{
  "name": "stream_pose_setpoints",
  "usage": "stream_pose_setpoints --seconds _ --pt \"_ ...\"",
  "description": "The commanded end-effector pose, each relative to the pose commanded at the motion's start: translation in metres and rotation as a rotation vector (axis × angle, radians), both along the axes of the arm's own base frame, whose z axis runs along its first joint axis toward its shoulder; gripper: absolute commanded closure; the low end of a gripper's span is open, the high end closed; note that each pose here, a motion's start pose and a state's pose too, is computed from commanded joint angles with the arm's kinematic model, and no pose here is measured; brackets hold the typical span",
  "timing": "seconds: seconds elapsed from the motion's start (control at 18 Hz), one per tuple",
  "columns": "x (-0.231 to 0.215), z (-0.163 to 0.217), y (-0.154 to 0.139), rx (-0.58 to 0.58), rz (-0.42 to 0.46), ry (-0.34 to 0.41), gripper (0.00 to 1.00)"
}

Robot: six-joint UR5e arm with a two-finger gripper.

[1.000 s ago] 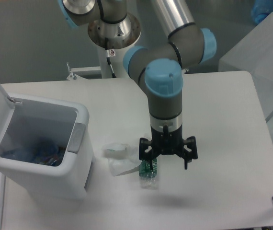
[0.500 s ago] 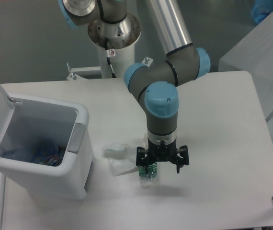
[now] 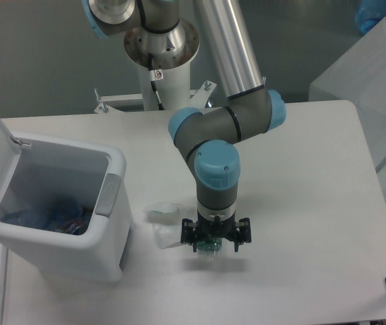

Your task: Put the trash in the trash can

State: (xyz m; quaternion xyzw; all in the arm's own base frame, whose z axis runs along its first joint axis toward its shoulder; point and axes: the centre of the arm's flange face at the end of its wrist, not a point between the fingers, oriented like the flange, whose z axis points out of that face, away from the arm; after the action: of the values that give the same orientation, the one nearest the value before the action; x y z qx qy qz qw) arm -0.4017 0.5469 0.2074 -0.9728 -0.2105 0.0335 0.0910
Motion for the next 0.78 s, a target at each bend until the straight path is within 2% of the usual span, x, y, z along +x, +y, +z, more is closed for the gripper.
stream_pose_setpoints --seconds 0.78 --pt "0.004 -0.025 0.007 -0.023 -0.006 -0.025 0.00"
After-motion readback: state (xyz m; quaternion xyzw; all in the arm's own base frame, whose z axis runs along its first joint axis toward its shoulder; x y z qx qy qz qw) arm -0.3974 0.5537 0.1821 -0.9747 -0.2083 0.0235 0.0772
